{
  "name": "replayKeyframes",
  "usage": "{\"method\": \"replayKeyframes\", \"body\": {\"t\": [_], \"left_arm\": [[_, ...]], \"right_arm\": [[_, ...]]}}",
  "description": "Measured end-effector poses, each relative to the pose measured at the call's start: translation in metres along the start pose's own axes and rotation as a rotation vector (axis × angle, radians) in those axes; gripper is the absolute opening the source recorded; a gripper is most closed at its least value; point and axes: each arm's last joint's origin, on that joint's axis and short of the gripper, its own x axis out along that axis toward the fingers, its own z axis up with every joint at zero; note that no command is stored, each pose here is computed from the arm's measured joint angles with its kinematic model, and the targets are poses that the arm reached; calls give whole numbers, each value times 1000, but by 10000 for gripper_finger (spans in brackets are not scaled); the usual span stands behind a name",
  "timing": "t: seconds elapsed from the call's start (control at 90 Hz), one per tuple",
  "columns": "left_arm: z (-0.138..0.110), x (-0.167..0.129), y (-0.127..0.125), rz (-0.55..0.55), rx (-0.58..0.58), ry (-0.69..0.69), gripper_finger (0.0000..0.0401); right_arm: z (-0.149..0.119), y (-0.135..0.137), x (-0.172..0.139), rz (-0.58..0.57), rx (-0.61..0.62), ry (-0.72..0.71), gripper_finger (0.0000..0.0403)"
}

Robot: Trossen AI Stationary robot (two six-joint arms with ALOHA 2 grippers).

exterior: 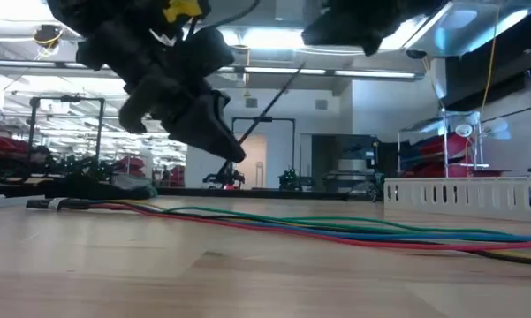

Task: Ziptie cables
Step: Wrap the cables together using the black zip tie

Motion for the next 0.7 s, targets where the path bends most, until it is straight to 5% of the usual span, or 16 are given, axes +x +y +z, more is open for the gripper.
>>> {"method": "replayKeyframes", "body": {"t": [0.278, 0.7], "left_arm": [[6, -67, 12, 40, -99, 45, 6], [-13, -155, 14, 167, -201, 75, 5]], "right_arm": [[-19, 6, 16, 9, 10, 89, 145], [-55, 17, 146, 119, 38, 36, 156]]}}
